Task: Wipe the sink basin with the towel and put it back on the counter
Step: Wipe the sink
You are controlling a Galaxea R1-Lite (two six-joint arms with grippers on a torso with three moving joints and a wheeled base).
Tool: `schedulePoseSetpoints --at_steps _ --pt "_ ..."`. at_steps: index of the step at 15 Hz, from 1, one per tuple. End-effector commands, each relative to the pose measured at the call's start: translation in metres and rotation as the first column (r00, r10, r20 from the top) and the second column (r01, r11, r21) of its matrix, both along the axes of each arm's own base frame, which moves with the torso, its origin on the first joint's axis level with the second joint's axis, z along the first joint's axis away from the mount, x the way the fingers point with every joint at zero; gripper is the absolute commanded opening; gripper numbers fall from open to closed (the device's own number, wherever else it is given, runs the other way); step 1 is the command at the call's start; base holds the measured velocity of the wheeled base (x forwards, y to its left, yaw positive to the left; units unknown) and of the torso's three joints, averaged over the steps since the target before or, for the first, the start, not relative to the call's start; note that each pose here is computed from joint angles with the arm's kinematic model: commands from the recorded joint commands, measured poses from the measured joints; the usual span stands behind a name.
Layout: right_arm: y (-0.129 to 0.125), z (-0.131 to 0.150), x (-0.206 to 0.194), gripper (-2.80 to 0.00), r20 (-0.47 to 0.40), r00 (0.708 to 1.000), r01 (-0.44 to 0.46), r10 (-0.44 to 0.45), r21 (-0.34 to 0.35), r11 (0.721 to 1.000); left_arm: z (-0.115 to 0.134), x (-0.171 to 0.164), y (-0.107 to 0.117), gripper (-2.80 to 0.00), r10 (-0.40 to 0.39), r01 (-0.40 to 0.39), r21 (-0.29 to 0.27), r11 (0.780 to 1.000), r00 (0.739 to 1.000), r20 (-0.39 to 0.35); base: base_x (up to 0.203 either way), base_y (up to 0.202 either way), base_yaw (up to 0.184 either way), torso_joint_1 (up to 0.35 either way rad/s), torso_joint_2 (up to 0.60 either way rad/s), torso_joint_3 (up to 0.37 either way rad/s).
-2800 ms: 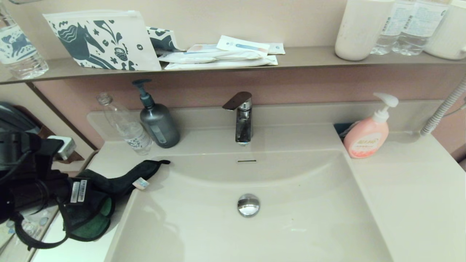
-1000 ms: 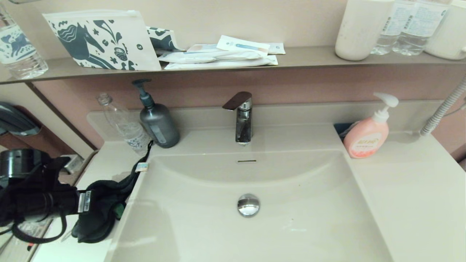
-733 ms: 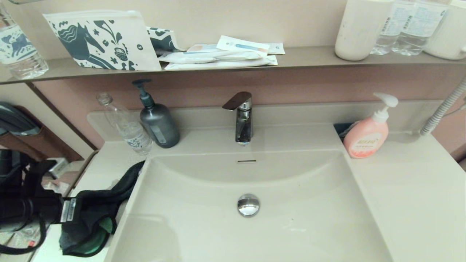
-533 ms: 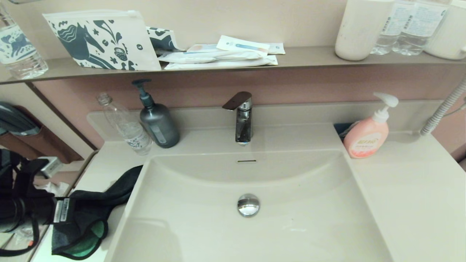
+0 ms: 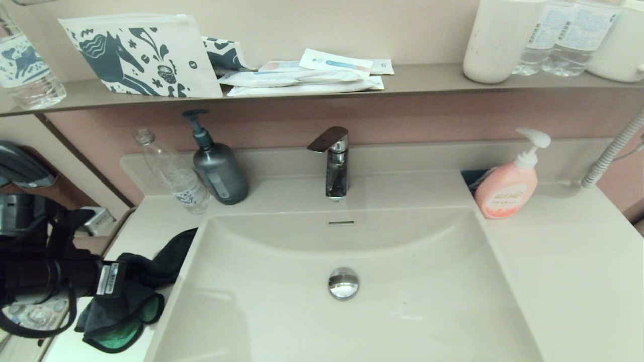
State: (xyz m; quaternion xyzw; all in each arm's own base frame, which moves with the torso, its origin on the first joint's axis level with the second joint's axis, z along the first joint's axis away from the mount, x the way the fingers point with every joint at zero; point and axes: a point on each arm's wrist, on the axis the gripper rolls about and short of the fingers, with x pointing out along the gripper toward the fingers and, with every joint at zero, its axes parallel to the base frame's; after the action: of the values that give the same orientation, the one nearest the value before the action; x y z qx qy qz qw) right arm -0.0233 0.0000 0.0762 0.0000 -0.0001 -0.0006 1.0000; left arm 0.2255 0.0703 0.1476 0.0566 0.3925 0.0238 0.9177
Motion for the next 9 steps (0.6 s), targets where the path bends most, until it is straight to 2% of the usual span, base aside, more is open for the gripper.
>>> schedulePoseSetpoints --at_steps 1,2,6,9 --pt "0.0000 0.0000 0.0001 -2.80 -0.002 1.000 0.000 0.000 0.000 1.000 -0.0016 0.0090 -0.0058 -2.80 -0.027 0.027 0.008 1.000 1.000 -0.010 0.000 0.000 0.000 0.000 0.00 0.000" --pt "0.0000 0.0000 0.0001 -2.80 -0.002 1.000 0.000 0.000 0.000 1.000 -0.0024 0.0123 -0.0065 0.00 -0.028 0.029 0.014 0.999 0.999 -0.015 0.000 0.000 0.000 0.000 0.00 0.000" --pt "0.0000 0.0000 0.0001 -2.80 -0.002 1.000 0.000 0.000 0.000 1.000 -0.0009 0.0156 -0.0054 0.00 -0.023 0.023 0.028 0.999 1.000 -0.012 0.000 0.000 0.000 0.000 0.00 0.000" --pt "0.0000 0.0000 0.0001 -2.80 -0.002 1.000 -0.001 0.001 0.000 1.000 0.0017 0.0161 -0.0034 0.00 0.023 -0.022 0.075 0.997 1.000 -0.015 0.000 0.000 0.000 0.000 0.00 0.000"
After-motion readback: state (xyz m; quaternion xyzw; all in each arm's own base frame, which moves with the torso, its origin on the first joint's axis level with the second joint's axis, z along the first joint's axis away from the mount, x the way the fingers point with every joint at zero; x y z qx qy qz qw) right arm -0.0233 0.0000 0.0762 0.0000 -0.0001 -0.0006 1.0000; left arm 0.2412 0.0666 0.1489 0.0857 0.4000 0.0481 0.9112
